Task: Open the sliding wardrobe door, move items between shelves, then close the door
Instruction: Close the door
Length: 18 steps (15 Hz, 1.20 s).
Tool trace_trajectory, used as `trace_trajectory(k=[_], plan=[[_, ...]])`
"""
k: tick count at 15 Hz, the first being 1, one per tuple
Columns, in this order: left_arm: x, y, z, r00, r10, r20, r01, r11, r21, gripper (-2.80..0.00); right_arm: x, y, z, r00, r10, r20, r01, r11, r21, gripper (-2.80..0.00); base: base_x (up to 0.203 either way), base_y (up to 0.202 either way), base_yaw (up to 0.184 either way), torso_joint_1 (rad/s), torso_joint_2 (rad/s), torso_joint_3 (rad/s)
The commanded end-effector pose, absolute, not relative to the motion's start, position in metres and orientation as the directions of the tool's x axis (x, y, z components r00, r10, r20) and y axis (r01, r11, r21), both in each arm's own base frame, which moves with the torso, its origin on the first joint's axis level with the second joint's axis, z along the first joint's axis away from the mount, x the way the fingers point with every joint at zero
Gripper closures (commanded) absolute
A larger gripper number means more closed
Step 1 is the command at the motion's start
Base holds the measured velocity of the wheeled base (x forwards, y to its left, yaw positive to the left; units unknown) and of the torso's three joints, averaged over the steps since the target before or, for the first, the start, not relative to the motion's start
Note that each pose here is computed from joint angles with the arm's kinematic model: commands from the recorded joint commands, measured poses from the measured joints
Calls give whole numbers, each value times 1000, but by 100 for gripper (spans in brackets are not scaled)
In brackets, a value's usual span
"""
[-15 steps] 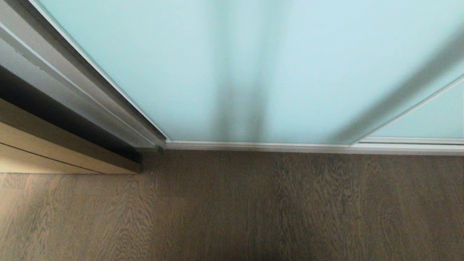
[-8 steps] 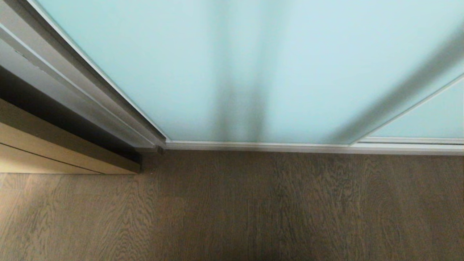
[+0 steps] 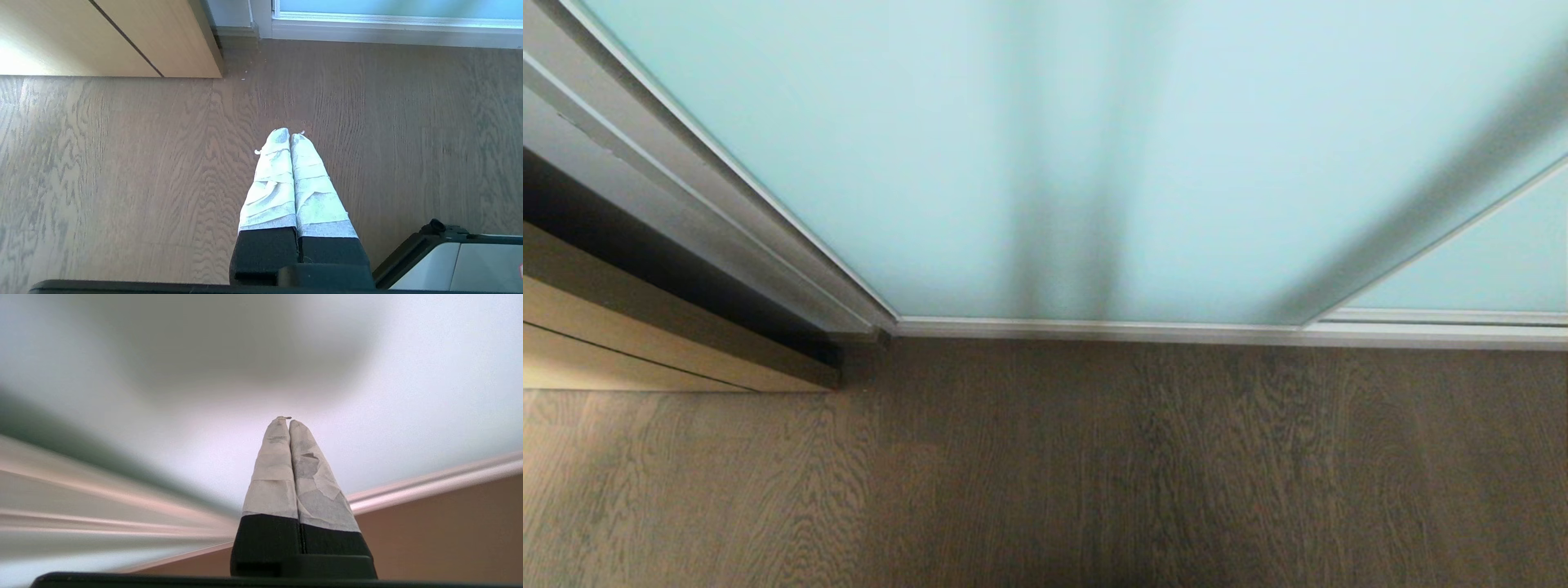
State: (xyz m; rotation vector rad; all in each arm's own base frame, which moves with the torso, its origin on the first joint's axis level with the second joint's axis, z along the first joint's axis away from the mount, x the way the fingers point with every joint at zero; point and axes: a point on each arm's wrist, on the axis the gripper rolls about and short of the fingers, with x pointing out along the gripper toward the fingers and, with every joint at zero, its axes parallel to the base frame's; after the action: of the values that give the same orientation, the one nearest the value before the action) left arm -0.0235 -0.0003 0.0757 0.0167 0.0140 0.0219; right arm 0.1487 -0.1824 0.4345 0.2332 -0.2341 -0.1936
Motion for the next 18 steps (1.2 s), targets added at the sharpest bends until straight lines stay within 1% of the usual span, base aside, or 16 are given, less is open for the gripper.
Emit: trace_trajectory(k=[1,3,5,8,11,12,13,15,16,18], plan=[[-23,0,76,1000,23,-15,-23,1000,17,0,129,-177,439,883,-398,249,377,917,130,0,0,0,0,0,0,0],[-23,0,76,1000,23,-15,-23,1000,17,0,119,-169,443,767,-572,291,562,817,126,0,0,0,0,0,0,0],[-23,0,76,1000,23,-15,-23,1000,17,0,103,-144,451,685,-640,348,641,756,129,0,0,0,0,0,0,0],[-23,0,76,1000,23,-15,-23,1000,17,0,73,-91,466,615,-647,450,667,732,141,0,0,0,0,0,0,0],[-23,0,76,1000,23,-14,-23,1000,17,0,27,-30,469,574,-601,557,683,726,81,0,0,0,0,0,0,0],[-23,0,76,1000,23,-15,-23,1000,17,0,12,-11,465,587,-559,585,668,743,40,0,0,0,0,0,0,0],[-23,0,76,1000,23,-15,-23,1000,17,0,0,0,459,622,-503,600,636,772,-11,0,0,0,0,0,0,0],[-23,0,76,1000,23,-15,-23,1000,17,0,-15,9,437,719,-377,584,546,827,-138,0,0,0,0,0,0,0],[-23,0,76,1000,23,-15,-23,1000,17,0,-15,8,420,771,-327,547,492,851,-184,0,0,0,0,0,0,0],[-23,0,76,1000,23,-15,-23,1000,17,0,-9,4,367,877,-239,417,360,902,-239,0,0,0,0,0,0,0]])
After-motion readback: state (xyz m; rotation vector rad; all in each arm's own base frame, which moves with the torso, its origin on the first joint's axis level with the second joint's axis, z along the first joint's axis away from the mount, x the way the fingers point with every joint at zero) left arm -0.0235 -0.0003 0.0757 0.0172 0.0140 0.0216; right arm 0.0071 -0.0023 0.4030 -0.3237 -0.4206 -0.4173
